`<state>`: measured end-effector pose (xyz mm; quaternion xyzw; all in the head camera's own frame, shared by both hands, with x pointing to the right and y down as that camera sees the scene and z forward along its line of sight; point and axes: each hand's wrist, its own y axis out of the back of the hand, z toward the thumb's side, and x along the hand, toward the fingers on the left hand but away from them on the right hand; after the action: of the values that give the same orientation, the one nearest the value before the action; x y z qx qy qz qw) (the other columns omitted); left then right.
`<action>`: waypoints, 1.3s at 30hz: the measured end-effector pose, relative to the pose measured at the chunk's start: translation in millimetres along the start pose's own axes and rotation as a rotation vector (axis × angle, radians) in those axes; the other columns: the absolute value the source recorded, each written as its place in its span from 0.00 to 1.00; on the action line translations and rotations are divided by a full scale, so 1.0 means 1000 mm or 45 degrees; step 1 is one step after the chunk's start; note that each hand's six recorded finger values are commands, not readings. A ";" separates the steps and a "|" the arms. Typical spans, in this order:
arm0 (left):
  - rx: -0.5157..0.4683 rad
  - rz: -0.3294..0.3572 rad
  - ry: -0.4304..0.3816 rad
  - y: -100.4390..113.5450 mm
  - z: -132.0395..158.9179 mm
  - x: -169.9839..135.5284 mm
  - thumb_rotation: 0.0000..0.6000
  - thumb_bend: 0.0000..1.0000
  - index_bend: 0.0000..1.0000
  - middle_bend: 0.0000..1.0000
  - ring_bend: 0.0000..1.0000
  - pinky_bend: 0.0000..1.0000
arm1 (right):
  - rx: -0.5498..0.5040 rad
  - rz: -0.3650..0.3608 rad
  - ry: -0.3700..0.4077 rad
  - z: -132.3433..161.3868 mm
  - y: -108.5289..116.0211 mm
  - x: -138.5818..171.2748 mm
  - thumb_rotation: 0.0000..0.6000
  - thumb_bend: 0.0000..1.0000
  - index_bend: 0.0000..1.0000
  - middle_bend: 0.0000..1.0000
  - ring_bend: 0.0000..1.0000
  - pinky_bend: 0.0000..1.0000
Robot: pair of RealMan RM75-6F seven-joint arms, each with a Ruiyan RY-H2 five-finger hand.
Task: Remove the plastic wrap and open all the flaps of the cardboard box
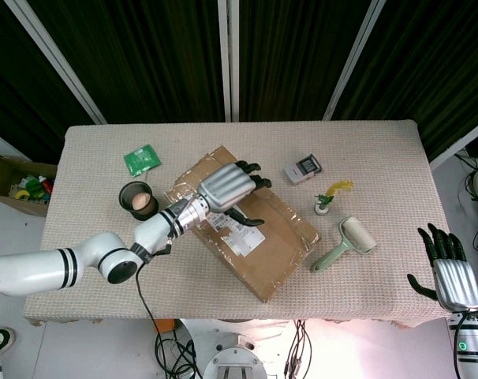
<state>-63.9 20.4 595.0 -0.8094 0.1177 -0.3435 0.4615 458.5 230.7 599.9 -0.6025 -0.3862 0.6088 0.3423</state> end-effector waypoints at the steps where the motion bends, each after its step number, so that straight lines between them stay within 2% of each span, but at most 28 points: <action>1: -0.001 -0.002 -0.001 0.000 0.001 0.001 0.27 0.18 0.24 0.36 0.14 0.24 | -0.001 0.001 0.000 0.000 0.000 0.000 1.00 0.20 0.00 0.00 0.00 0.00; 24: 0.016 -0.037 -0.020 -0.009 0.008 0.010 0.27 0.19 0.24 0.36 0.14 0.24 | -0.016 0.009 -0.013 -0.006 -0.004 -0.001 1.00 0.20 0.00 0.00 0.00 0.00; 26: 0.010 -0.035 -0.022 -0.008 0.009 0.009 0.27 0.18 0.24 0.39 0.14 0.24 | -0.014 0.008 -0.014 -0.006 -0.004 -0.001 1.00 0.20 0.00 0.00 0.00 0.00; 28: 0.006 -0.035 -0.024 -0.007 0.009 0.008 0.26 0.19 0.24 0.47 0.14 0.24 | -0.017 0.007 -0.015 -0.006 -0.003 -0.001 1.00 0.20 0.00 0.00 0.00 0.00; 31: 0.008 -0.034 -0.024 -0.006 0.009 0.005 0.27 0.19 0.24 0.55 0.14 0.24 | -0.020 0.002 -0.017 -0.006 -0.003 -0.001 1.00 0.20 0.00 0.00 0.00 0.00; 39: 0.007 -0.048 -0.018 0.001 0.006 -0.006 0.27 0.18 0.23 0.59 0.14 0.24 | -0.021 -0.007 -0.015 -0.006 -0.001 0.002 1.00 0.20 0.00 0.00 0.00 0.00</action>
<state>-64.2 27.4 589.1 -0.8127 0.0982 -0.3468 0.4579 464.6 233.3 600.5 -0.6006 -0.3947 0.6084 0.3367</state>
